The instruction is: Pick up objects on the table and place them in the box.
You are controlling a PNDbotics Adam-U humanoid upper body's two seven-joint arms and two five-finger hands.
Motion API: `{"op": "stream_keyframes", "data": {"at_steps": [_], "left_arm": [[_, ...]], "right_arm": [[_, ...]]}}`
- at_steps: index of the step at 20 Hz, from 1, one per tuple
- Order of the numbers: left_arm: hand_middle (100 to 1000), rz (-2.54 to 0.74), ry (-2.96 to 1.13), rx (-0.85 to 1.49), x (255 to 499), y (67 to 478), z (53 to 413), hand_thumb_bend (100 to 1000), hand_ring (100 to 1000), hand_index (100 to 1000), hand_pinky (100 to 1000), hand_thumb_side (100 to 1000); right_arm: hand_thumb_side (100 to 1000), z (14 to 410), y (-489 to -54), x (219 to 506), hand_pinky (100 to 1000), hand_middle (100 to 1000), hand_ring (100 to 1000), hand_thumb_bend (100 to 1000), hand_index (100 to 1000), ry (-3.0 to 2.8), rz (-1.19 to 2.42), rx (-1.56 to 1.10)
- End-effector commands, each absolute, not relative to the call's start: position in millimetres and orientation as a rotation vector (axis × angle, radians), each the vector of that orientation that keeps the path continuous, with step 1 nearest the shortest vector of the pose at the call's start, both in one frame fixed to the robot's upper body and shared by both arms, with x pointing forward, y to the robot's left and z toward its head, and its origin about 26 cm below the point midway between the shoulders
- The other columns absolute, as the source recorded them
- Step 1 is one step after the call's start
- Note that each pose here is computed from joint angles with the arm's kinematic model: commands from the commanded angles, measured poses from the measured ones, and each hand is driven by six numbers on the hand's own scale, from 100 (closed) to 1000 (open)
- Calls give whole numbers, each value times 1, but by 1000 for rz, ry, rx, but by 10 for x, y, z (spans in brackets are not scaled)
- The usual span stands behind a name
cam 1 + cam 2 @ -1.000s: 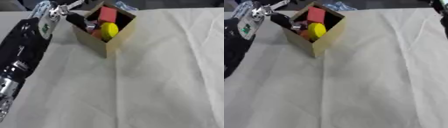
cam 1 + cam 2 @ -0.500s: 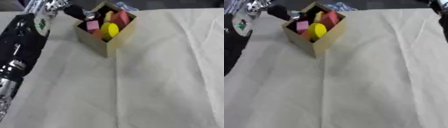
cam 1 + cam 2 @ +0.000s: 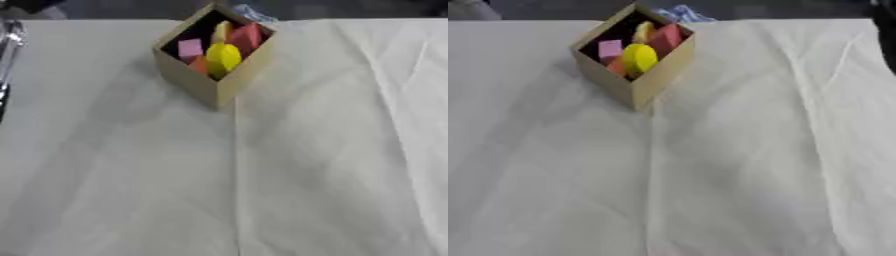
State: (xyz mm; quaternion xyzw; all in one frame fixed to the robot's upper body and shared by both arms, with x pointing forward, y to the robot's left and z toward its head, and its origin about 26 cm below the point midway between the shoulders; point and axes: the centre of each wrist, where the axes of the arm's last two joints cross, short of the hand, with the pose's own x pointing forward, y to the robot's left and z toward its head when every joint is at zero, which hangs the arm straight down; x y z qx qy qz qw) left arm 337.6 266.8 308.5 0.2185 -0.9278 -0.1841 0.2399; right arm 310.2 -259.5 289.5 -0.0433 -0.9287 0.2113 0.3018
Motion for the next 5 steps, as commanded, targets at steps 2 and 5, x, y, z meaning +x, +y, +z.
{"op": "stream_keyframes", "data": {"at_steps": [2, 5], "left_arm": [[709, -240, -2607, 466, 3055, 2788, 3060, 248, 708, 852, 849, 680], [711, -124, -2561, 380, 3033, 2889, 2809, 251, 711, 854, 856, 722]], "right_arm": [[662, 2999, -2576, 3060, 894, 717, 868, 100, 864, -2529, 553, -133], [663, 2991, -2557, 3065, 896, 729, 876, 100, 872, -2540, 540, -127]]}}
